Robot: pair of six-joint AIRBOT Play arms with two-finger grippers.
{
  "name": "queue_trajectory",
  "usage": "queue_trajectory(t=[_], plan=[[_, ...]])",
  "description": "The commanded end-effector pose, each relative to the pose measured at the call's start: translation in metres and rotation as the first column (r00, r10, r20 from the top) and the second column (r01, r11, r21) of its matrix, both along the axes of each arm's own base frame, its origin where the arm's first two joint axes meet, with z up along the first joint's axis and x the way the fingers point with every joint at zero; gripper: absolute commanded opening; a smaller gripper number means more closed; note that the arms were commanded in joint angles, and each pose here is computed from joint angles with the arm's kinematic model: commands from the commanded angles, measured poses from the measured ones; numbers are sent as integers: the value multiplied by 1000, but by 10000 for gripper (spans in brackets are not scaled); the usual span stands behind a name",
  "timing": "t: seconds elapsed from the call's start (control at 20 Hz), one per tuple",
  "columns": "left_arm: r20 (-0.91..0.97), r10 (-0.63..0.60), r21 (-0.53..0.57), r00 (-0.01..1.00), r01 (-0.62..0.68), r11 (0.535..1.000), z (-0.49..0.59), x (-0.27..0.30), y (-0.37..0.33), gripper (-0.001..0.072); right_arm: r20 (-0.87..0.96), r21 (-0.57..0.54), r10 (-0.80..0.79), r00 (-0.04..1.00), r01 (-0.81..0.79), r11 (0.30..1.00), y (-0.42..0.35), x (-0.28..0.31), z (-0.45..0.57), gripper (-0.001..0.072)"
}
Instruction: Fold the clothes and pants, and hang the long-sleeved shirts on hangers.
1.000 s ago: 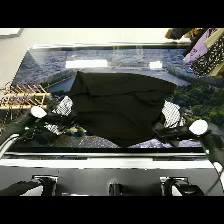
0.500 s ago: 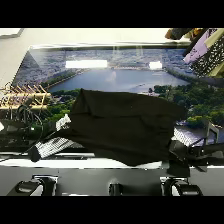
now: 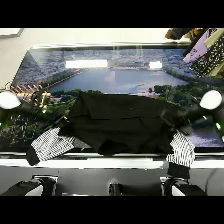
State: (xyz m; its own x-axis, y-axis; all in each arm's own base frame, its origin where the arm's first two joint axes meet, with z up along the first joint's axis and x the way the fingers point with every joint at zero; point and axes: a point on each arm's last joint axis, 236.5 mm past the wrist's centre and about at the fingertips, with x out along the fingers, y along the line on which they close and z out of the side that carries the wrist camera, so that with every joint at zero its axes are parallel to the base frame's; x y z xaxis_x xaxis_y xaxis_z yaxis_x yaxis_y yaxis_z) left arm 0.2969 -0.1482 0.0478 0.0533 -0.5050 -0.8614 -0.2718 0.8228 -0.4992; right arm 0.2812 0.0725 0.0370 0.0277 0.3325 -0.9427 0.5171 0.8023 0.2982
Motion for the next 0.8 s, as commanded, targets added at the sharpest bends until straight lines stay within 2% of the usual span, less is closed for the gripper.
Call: queue_trajectory(t=[0.0,0.25,0.35,0.4,0.45,0.5,0.55,0.65,0.75], plan=[[-21,-52,-6,998,52,999,-34,59,-9,21,26,138,-77,997,73,988,27,80,-36,142],[-54,-71,-3,996,71,997,-79,122,-16,23,51,208,-205,978,190,960,36,134,-86,122],[-66,-79,-3,995,79,997,-91,129,-20,44,135,197,-156,978,128,972,34,143,-80,229],[-65,-80,-2,995,80,997,-92,131,-21,172,177,189,-88,980,54,980,35,139,-70,303],[-53,-88,-1,995,88,996,-90,131,-21,335,205,171,-11,979,-25,985,35,131,-58,400],[-37,-98,6,994,99,995,-85,132,-18,430,222,125,74,972,-103,987,30,117,-46,451],[-21,-101,27,995,102,994,-78,132,-13,480,224,69,141,964,-160,985,22,101,-33,485],[41,-122,116,992,117,986,-59,132,5,506,220,-70,257,941,-248,966,3,65,-7,497],[102,-170,221,980,144,964,-39,125,19,534,225,-139,296,928,-270,953,4,27,2,497]])
